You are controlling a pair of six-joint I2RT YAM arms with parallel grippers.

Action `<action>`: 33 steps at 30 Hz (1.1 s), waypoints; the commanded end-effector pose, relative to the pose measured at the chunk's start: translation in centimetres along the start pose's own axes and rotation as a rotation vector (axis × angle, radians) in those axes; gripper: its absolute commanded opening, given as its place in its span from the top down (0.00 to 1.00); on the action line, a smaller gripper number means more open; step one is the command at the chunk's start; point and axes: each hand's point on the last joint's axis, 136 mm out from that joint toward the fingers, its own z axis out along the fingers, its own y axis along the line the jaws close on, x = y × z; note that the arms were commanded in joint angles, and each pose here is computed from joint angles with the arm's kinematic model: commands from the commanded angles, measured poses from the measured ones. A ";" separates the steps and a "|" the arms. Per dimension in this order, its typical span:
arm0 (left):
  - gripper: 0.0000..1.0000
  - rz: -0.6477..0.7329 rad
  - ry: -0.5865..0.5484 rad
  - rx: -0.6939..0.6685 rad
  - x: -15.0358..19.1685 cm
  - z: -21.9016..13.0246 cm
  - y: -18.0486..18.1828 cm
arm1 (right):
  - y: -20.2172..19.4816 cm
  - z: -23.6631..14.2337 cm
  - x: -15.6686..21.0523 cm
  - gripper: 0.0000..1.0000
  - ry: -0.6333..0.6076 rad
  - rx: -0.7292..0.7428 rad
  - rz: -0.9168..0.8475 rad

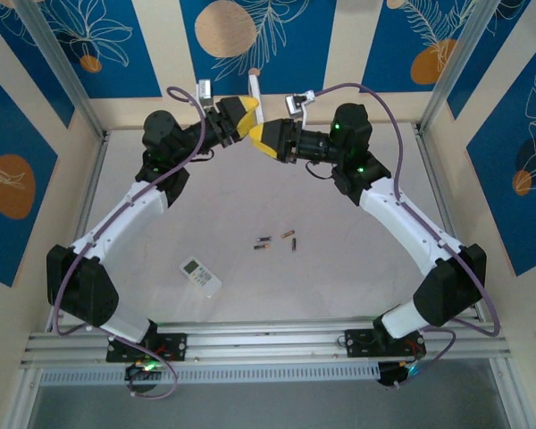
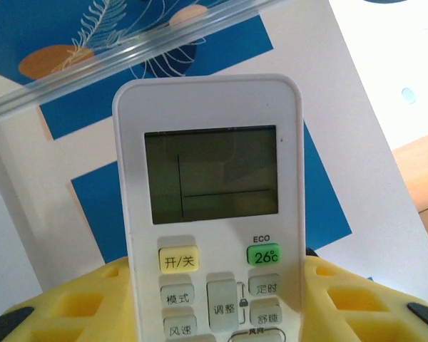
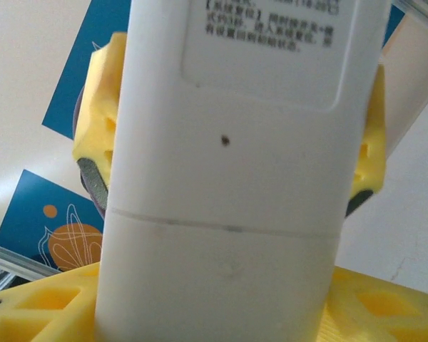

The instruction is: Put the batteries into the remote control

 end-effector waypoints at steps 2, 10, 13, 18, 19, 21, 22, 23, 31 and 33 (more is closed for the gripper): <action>0.55 0.047 0.056 0.099 1.9 0.1 -3.6 | 0.5 -0.3 -0.7 0.48 -0.025 0.020 -0.027; 0.00 0.325 -0.028 -0.288 1.0 -3.3 -0.1 | -2.1 -2.8 -0.6 0.65 -0.075 0.271 -0.308; 0.00 0.396 -0.102 -0.591 0.0 -7.5 2.0 | -6.8 -4.4 0.3 0.65 -0.042 0.629 -0.620; 0.00 0.341 -0.030 -0.594 1.6 -7.8 2.9 | -9.3 -4.3 2.2 0.65 0.129 0.837 -0.831; 0.00 0.310 -0.005 -0.579 2.0 -7.3 3.4 | -9.3 -3.9 2.6 0.65 0.141 0.830 -0.843; 0.04 0.260 0.032 -0.531 2.7 -6.3 3.9 | -9.0 -2.9 3.3 0.65 0.162 0.800 -0.847; 0.07 0.237 0.035 -0.511 2.9 -6.0 4.2 | -8.8 -2.4 3.8 0.65 0.174 0.788 -0.852; 0.11 0.216 0.030 -0.500 2.9 -5.8 4.6 | -8.7 -1.9 4.1 0.65 0.184 0.777 -0.861; 0.49 0.168 0.023 -0.483 3.0 -5.2 6.1 | -9.3 0.9 7.0 0.64 0.272 0.712 -0.851; 0.63 0.173 0.016 -0.482 2.9 -5.3 6.2 | -9.6 1.2 7.4 0.63 0.292 0.712 -0.838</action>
